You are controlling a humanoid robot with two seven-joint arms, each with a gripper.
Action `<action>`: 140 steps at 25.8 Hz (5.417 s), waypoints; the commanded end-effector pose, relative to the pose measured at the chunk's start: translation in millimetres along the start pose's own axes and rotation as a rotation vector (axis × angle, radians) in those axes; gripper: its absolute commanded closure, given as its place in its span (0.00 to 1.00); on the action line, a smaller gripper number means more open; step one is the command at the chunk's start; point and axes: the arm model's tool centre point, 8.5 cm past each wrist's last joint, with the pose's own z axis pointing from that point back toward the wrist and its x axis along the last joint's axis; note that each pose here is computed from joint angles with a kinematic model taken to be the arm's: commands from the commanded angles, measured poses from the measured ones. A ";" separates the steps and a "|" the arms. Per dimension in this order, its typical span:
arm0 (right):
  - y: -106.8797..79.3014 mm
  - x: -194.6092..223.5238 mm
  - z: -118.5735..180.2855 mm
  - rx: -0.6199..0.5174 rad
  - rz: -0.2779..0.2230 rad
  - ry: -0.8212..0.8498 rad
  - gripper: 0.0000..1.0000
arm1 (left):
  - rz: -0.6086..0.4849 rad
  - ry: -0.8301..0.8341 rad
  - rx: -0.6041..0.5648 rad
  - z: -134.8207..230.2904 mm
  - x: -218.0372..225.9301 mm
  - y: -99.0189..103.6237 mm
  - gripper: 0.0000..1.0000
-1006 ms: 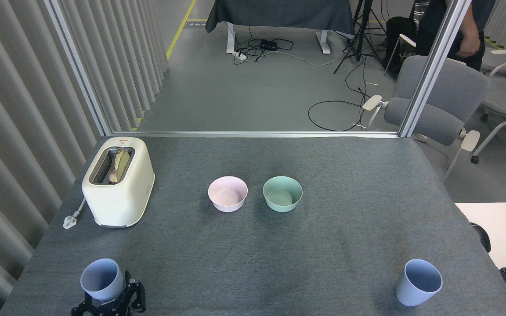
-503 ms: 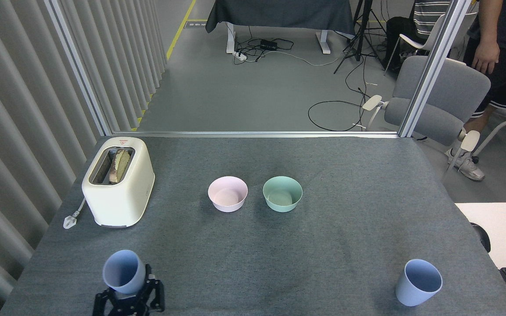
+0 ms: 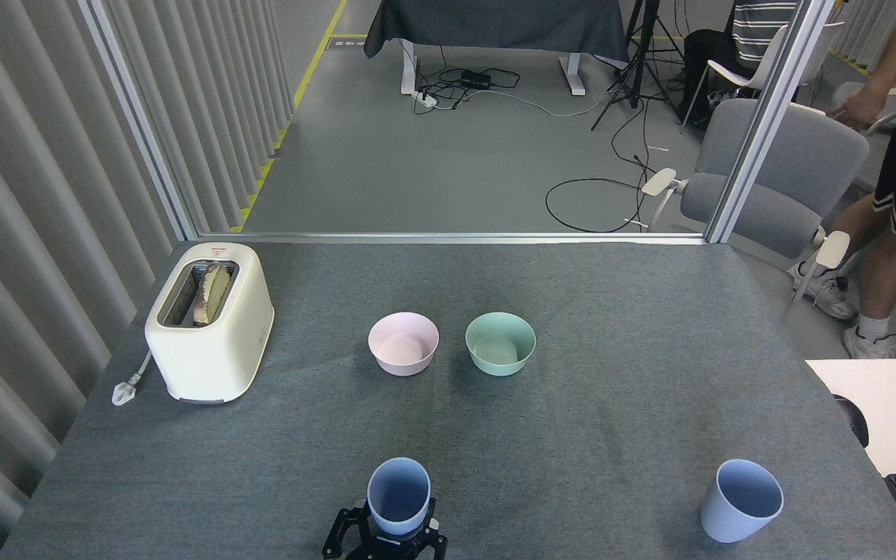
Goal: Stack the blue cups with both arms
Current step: 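Slide the held blue cup with the left gripper to the table center, then open the left gripper and withdraw it from the cup, then reach the right gripper to the other blue cup and grasp it, then lift the held cup with the right gripper toward the centered cup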
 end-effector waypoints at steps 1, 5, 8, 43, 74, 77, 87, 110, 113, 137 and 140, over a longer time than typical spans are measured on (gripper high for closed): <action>1.7 5.7 0.6 0.005 -0.006 -0.011 0.00 | -0.008 -0.034 -0.006 -10.6 14.0 -1.0 0.38; 2.1 7.9 0.2 0.005 -0.007 -0.008 0.00 | -0.010 -0.045 -0.003 -17.9 19.7 0.1 0.38; 2.0 9.5 0.1 0.004 -0.010 -0.012 0.00 | -0.022 -0.062 -0.011 -20.3 22.8 -2.5 0.38; 6.0 8.6 5.7 0.021 -0.007 -0.010 0.00 | 0.045 0.044 -0.037 56.4 -7.6 -8.3 0.00; 26.3 -120.2 -26.9 0.148 0.091 0.175 0.00 | 0.075 0.149 -0.027 136.0 -166.1 -2.8 0.00; 23.5 -131.0 -41.0 0.139 0.113 0.165 0.00 | 0.077 0.152 -0.032 139.7 -165.1 -5.0 0.00; 23.1 -137.9 -76.7 0.116 0.101 0.168 0.00 | 0.075 0.153 -0.034 140.8 -165.1 -5.1 0.00; 17.5 -145.8 -117.1 0.097 0.084 0.216 0.00 | 0.075 0.153 -0.029 141.0 -165.2 -5.1 0.00; 17.0 -149.3 -120.0 0.099 0.090 0.217 0.00 | 0.077 0.152 -0.029 141.0 -164.8 -5.1 0.00; -40.2 -125.0 -172.2 0.000 0.107 0.157 0.43 | 0.078 0.152 -0.026 140.3 -164.2 -4.3 0.00; -64.0 -65.8 -223.2 -0.012 0.103 0.048 0.43 | 0.082 0.154 -0.026 140.3 -162.7 -5.0 0.00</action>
